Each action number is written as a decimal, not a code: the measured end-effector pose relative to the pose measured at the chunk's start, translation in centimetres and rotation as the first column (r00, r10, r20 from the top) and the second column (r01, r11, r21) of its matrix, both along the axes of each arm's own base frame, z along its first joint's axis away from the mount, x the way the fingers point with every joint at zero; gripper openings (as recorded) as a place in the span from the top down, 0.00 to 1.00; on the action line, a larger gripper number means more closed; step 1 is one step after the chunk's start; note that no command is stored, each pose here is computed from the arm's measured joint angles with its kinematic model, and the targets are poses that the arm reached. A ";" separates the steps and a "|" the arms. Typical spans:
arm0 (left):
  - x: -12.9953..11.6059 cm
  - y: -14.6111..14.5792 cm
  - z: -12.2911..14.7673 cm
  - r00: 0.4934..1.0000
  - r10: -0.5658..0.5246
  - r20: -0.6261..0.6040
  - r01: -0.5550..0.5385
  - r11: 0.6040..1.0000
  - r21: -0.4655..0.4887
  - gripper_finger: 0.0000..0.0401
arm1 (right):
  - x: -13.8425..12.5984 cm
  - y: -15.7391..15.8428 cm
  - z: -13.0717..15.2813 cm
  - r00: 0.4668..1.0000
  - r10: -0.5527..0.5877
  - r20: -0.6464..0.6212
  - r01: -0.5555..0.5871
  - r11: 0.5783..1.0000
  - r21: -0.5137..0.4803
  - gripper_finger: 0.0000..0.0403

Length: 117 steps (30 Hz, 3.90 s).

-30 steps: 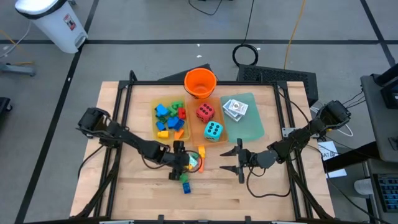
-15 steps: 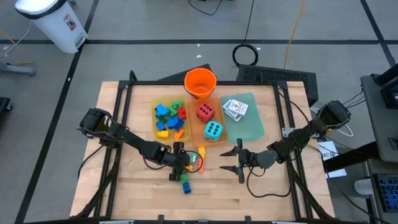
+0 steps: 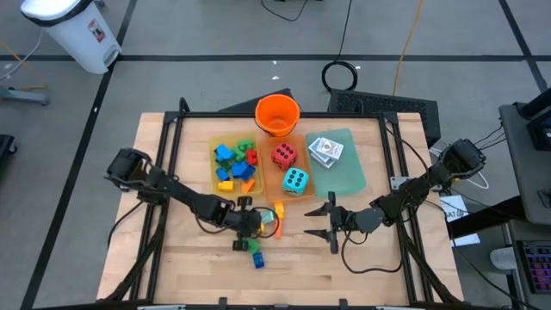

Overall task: Pick & Place Toys
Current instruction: Put the yellow game piece into the yellow bin

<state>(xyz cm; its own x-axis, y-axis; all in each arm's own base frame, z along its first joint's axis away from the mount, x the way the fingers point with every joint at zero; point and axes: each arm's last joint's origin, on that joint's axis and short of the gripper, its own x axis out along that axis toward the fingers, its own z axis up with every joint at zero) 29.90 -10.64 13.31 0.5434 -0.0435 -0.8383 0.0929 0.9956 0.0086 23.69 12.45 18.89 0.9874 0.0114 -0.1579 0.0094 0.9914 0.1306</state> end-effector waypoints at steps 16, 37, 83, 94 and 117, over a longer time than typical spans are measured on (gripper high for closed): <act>-2.5 1.6 8.4 0.961 0.173 0.215 -0.149 0.981 -0.126 0.76 | 0.0 0.0 0.0 1.000 -0.001 -0.001 0.001 1.000 -0.001 0.48; -8.3 7.3 9.9 0.869 0.495 -0.021 -0.489 0.863 0.128 0.76 | 0.0 0.0 0.0 1.000 -0.001 -0.001 0.001 1.000 0.000 0.48; -10.4 6.0 8.1 0.845 0.353 0.402 -0.343 0.934 -0.100 0.22 | 1.9 -1.0 -0.2 0.997 -0.037 0.061 0.030 0.993 0.118 0.48; -11.0 7.4 6.3 0.793 0.451 0.410 -0.430 0.891 -0.148 0.22 | 12.1 -1.2 -1.3 0.931 -0.046 -0.362 -0.008 0.989 -0.148 0.95; -11.0 7.4 6.3 0.797 0.447 0.407 -0.425 0.893 -0.147 0.22 | 13.8 0.7 -3.9 0.888 -0.006 -0.459 -0.153 0.939 -0.309 1.00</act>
